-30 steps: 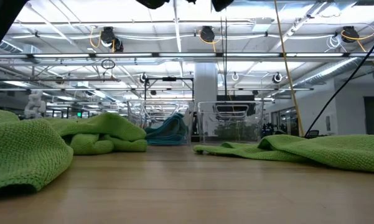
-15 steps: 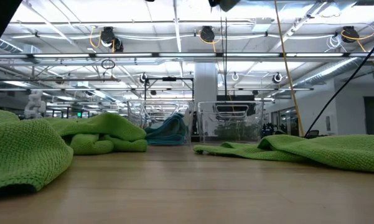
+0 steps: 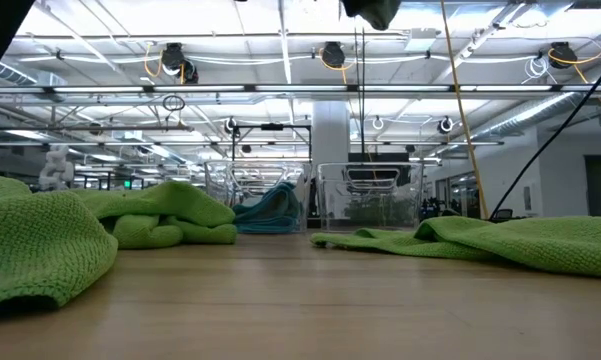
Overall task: Fold microfiber towels
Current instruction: Stack the folded blue microfiber towel on top of the other blue microfiber towel in the left transparent bin
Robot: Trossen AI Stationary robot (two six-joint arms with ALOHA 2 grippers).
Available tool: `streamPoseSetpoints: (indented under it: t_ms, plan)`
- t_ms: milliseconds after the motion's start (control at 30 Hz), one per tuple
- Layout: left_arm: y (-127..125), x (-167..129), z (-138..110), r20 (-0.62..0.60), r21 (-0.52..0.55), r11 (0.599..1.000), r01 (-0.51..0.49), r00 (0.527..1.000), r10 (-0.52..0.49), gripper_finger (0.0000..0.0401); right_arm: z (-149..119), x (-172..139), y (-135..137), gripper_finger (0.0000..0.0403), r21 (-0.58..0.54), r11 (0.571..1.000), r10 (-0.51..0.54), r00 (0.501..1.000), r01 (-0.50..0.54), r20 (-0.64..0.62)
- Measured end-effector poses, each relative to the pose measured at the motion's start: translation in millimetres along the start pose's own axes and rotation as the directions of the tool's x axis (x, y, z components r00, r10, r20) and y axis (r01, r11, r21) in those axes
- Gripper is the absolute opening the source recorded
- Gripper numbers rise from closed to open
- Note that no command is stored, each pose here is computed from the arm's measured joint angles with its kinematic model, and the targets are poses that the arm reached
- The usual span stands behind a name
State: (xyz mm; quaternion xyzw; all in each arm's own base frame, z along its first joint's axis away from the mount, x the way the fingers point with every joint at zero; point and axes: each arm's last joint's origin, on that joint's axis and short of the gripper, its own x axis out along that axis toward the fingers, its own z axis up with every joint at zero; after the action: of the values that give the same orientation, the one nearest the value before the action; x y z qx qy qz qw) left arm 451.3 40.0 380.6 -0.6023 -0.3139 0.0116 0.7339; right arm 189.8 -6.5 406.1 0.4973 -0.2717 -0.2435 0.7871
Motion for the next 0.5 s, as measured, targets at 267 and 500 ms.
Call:
streamPoseSetpoints:
  t_ms: [267,500]
  plan:
    - [4.0,1.7,4.0,-0.003,-0.067,0.997,-0.025,1.000,0.025,0.0395,-3.0,1.8,-1.1,0.0020,0.004,1.000,-0.003,1.000,0.003,-0.009]
    - [8.0,2.9,8.5,0.040,-0.142,0.988,-0.057,0.997,0.063,0.0383,-9.2,5.6,-2.3,0.0020,0.007,1.000,0.005,0.999,-0.005,-0.036]
